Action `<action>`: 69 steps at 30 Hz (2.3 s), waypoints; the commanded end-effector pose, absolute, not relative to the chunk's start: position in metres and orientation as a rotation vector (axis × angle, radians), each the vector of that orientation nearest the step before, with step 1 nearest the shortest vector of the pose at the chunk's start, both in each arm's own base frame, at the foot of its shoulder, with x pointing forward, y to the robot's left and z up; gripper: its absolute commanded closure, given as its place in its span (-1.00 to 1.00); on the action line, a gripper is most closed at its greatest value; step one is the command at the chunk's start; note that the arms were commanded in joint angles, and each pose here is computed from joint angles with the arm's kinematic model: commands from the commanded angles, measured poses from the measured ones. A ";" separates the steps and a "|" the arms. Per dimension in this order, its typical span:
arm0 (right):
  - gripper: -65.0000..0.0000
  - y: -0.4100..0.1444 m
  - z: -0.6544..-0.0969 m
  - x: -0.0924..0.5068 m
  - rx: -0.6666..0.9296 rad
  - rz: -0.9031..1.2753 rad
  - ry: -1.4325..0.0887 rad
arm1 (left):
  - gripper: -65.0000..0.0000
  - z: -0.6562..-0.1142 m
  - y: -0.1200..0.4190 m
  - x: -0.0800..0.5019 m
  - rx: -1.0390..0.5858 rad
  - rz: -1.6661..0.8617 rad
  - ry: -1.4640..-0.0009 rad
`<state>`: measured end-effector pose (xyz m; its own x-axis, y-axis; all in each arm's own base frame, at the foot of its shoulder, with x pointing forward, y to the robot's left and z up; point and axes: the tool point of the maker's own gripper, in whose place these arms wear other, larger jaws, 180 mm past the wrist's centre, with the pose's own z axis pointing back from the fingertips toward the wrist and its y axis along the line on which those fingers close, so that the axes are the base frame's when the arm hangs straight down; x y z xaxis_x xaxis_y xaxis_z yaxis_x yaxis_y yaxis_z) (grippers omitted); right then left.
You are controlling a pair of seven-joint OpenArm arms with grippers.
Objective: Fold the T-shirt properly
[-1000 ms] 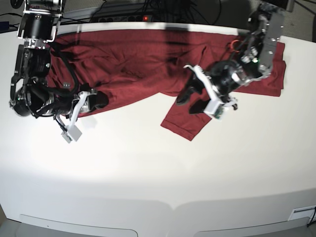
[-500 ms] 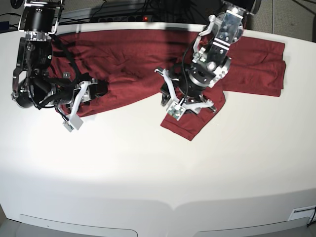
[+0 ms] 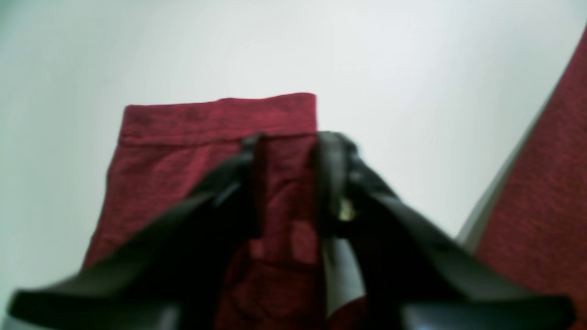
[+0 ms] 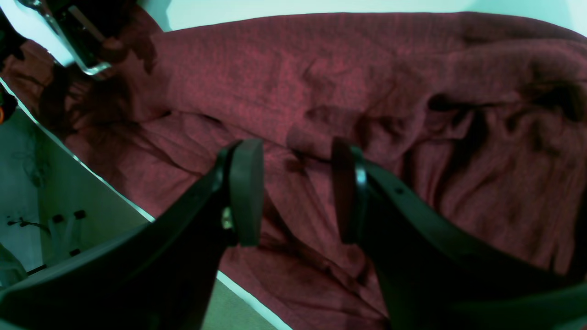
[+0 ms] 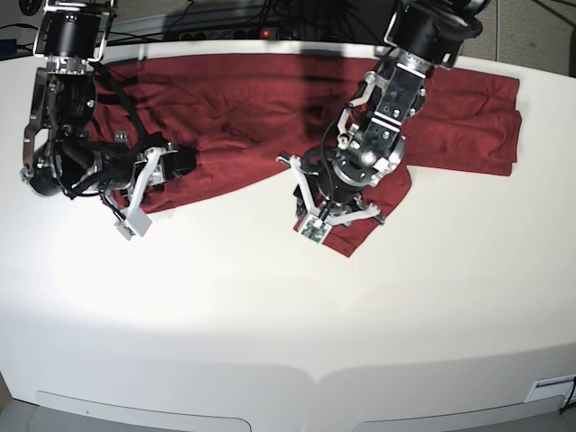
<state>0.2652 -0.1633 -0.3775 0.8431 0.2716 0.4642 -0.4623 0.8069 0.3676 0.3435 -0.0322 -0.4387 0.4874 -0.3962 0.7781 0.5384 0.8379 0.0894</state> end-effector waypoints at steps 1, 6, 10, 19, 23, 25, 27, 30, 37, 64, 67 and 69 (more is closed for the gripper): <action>0.24 -0.166 -0.365 0.275 0.490 0.415 -0.455 | 0.68 -0.441 -0.028 0.344 -0.146 -0.578 -0.872; 0.24 -0.166 -0.366 0.275 0.489 0.415 -0.455 | 1.00 -0.450 -0.021 0.339 -0.126 -0.575 -0.819; 0.24 -0.166 -0.366 0.275 0.490 0.415 -0.455 | 1.00 -0.447 -0.011 0.346 -0.076 -0.509 -0.838; 0.24 -0.165 -0.365 0.276 0.492 0.413 -0.464 | 1.00 -0.368 0.033 0.347 -0.026 -0.292 -1.078; 0.24 -0.164 -0.362 0.280 0.499 0.408 -0.488 | 1.00 -0.325 0.062 0.328 -0.029 -0.209 -1.183; 0.24 -0.163 -0.362 0.281 0.503 0.407 -0.493 | 1.00 -0.311 0.075 0.320 -0.028 -0.179 -1.210; 0.24 -0.163 -0.361 0.281 0.503 0.406 -0.494 | 1.00 -0.303 0.091 0.314 0.010 -0.151 -1.227; 0.24 -0.163 -0.361 0.281 0.502 0.406 -0.494 | 1.00 -0.303 0.116 0.306 0.098 -0.122 -1.220; 0.24 -0.163 -0.361 0.281 0.503 0.405 -0.498 | 1.00 -0.320 0.171 0.279 0.286 -0.034 -1.133; 0.24 -0.163 -0.361 0.281 0.503 0.406 -0.496 | 0.71 -0.336 0.240 0.202 0.453 0.030 -1.018; 0.24 -0.163 -0.361 0.281 0.503 0.406 -0.496 | 0.30 -0.336 0.240 0.202 0.454 0.030 -1.019; 0.24 -0.163 -0.361 0.281 0.503 0.406 -0.496 | 0.24 -0.336 0.240 0.203 0.458 0.027 -1.020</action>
<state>0.2707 -0.1610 -0.3742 0.8323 0.2498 0.4948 -0.4623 0.8053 0.3711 0.1976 0.2365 -0.3483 0.5697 -0.1565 0.8068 -0.2228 0.9156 0.3348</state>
